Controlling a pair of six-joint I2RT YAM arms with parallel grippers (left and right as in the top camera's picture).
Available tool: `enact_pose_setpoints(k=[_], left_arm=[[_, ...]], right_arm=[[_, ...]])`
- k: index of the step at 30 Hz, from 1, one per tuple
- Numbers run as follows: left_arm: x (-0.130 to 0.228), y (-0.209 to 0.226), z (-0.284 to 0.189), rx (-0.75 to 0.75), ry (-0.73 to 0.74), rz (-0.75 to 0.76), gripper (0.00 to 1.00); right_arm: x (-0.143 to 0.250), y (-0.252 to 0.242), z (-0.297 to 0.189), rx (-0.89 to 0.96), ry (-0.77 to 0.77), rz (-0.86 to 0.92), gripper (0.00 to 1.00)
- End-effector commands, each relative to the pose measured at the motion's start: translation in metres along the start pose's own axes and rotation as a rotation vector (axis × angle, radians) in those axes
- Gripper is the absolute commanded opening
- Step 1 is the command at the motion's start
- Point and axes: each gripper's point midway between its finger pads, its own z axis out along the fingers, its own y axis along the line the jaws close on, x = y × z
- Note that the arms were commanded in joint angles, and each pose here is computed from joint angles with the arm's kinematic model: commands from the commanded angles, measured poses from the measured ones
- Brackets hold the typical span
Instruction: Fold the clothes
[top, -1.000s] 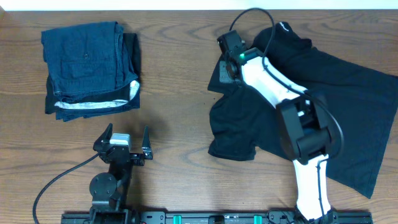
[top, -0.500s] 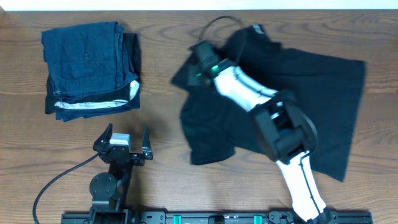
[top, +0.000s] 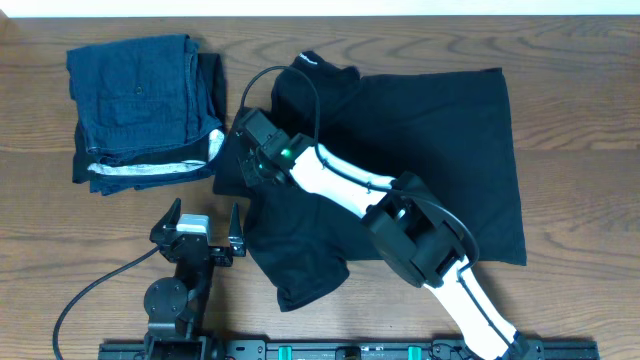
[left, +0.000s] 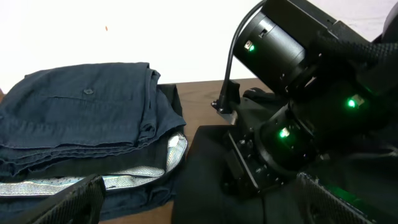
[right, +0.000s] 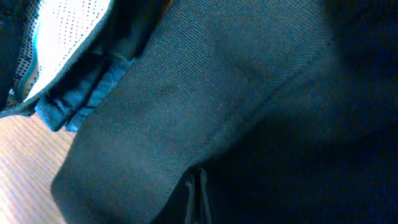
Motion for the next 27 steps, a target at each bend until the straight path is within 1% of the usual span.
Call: enact_pose_setpoints(k=[1,4,6,8,10,11,14,16,19,21,23,27], left_arm=[[0.015,-0.003,0.001,0.018,0.043,0.015,0.98],[0.015,-0.003,0.001,0.018,0.043,0.015,0.98],[0.015,-0.003,0.001,0.018,0.043,0.015,0.98],[0.015,-0.003,0.001,0.018,0.043,0.015,0.98],[0.015,-0.003,0.001,0.018,0.043,0.015,0.98],[0.015,-0.003,0.001,0.018,0.043,0.015,0.98],[0.015,-0.003,0.001,0.018,0.043,0.015,0.98],[0.015,-0.003,0.001,0.018,0.043,0.015,0.98],[0.015,-0.003,0.001,0.018,0.043,0.015,0.98],[0.015,-0.003,0.001,0.018,0.043,0.015,0.98],[0.015,-0.003,0.001,0.018,0.043,0.015,0.98],[0.015,-0.003,0.001,0.018,0.043,0.015,0.98]], right_arm=[[0.018,-0.061,0.015,0.114,0.091,0.008,0.09],[-0.030,-0.068,-0.034,0.113,0.007,0.011,0.13],[-0.057,-0.086,-0.078,0.157,-0.043,0.047,0.13],[-0.068,-0.108,-0.117,0.209,-0.062,0.091,0.13],[-0.067,-0.138,-0.156,0.279,-0.049,0.148,0.08],[-0.063,-0.155,-0.174,0.316,-0.031,0.182,0.06],[-0.051,-0.190,-0.209,0.355,0.014,0.256,0.08],[-0.041,-0.212,-0.221,0.384,0.058,0.279,0.09],[-0.014,-0.254,-0.240,0.486,0.139,0.388,0.08],[0.005,-0.278,-0.246,0.516,0.188,0.449,0.07],[0.025,-0.304,-0.250,0.538,0.227,0.515,0.02],[0.066,-0.358,-0.247,0.568,0.259,0.650,0.01]])
